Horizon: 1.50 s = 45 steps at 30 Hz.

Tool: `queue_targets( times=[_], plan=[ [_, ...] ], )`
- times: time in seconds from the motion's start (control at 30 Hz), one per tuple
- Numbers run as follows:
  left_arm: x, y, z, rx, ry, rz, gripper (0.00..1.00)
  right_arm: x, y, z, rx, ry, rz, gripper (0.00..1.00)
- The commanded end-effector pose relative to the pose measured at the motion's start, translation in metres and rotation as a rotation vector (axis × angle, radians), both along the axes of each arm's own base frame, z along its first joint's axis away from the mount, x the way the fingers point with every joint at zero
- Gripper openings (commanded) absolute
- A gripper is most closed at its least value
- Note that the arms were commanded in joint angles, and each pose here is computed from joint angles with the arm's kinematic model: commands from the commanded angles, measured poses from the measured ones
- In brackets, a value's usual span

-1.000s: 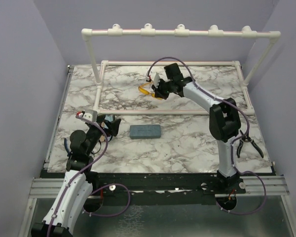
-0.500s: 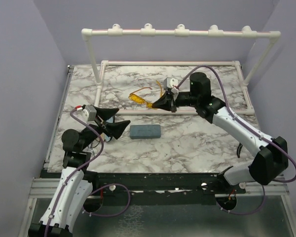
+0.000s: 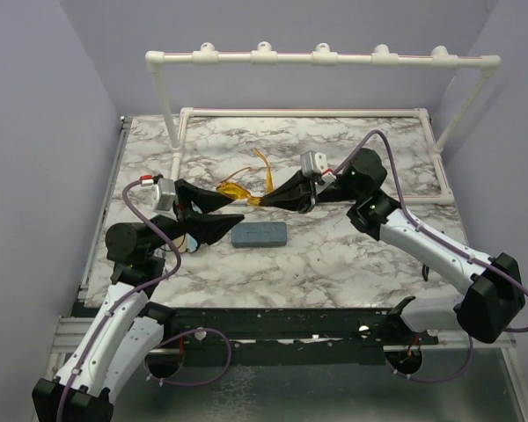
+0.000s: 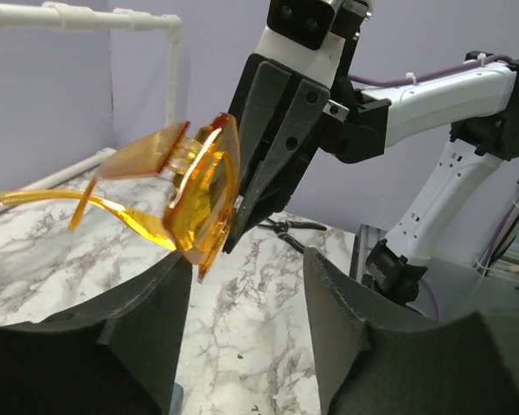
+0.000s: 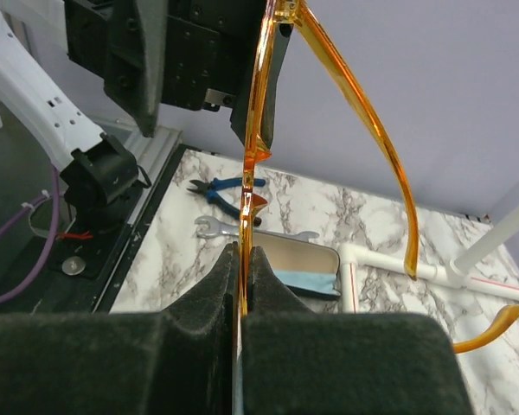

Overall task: Organize the sunglasses
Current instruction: Fold the sunglasses at the center of the board.

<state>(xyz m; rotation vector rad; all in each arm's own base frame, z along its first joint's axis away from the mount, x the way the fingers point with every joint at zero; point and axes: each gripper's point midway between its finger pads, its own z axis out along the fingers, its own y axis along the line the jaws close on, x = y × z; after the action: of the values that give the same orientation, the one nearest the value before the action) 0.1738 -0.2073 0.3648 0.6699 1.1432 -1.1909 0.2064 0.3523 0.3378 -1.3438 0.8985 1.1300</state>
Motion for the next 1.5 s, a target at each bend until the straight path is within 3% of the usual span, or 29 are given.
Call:
queue_targets(
  times=[0.0,0.03,0.1,0.3,0.57,0.8,0.93,1.03,1.13,1.3,1.47],
  plan=[
    [-0.019,0.0,0.033,-0.047,-0.063,-0.055,0.46,-0.021,-0.004,0.023,0.075,-0.051,0.079,0.0],
    [-0.02,0.001,0.038,-0.057,-0.07,-0.055,0.39,-0.022,-0.004,0.024,0.078,-0.054,0.081,0.0],
    [-0.023,0.002,0.044,-0.071,-0.073,-0.059,0.36,-0.022,-0.005,0.024,0.085,-0.059,0.076,0.01],
    [-0.022,0.003,0.049,-0.094,-0.096,-0.048,0.47,-0.03,-0.007,0.029,0.102,-0.065,0.113,0.0],
    [-0.039,-0.001,0.054,-0.078,-0.203,-0.105,0.47,-0.039,-0.008,0.034,0.131,-0.09,0.143,0.01],
    [-0.034,-0.001,0.058,-0.091,-0.192,-0.096,0.29,-0.043,-0.003,0.037,0.137,-0.101,0.166,0.01],
    [-0.034,-0.002,0.057,-0.09,-0.187,-0.098,0.1,-0.044,-0.003,0.036,0.135,-0.101,0.16,0.0],
    [-0.033,-0.001,0.057,-0.091,-0.182,-0.094,0.03,-0.043,-0.003,0.033,0.123,-0.087,0.147,0.01],
    [-0.033,-0.002,0.056,-0.081,-0.186,-0.095,0.0,-0.038,-0.004,0.031,0.114,-0.082,0.111,0.1],
    [-0.036,-0.004,0.049,-0.034,-0.238,-0.11,0.0,-0.029,-0.011,0.032,0.103,-0.064,0.005,0.4],
    [-0.039,-0.01,0.027,0.072,-0.291,-0.161,0.0,-0.025,-0.022,0.039,0.08,-0.104,-0.087,0.43]
  ],
)
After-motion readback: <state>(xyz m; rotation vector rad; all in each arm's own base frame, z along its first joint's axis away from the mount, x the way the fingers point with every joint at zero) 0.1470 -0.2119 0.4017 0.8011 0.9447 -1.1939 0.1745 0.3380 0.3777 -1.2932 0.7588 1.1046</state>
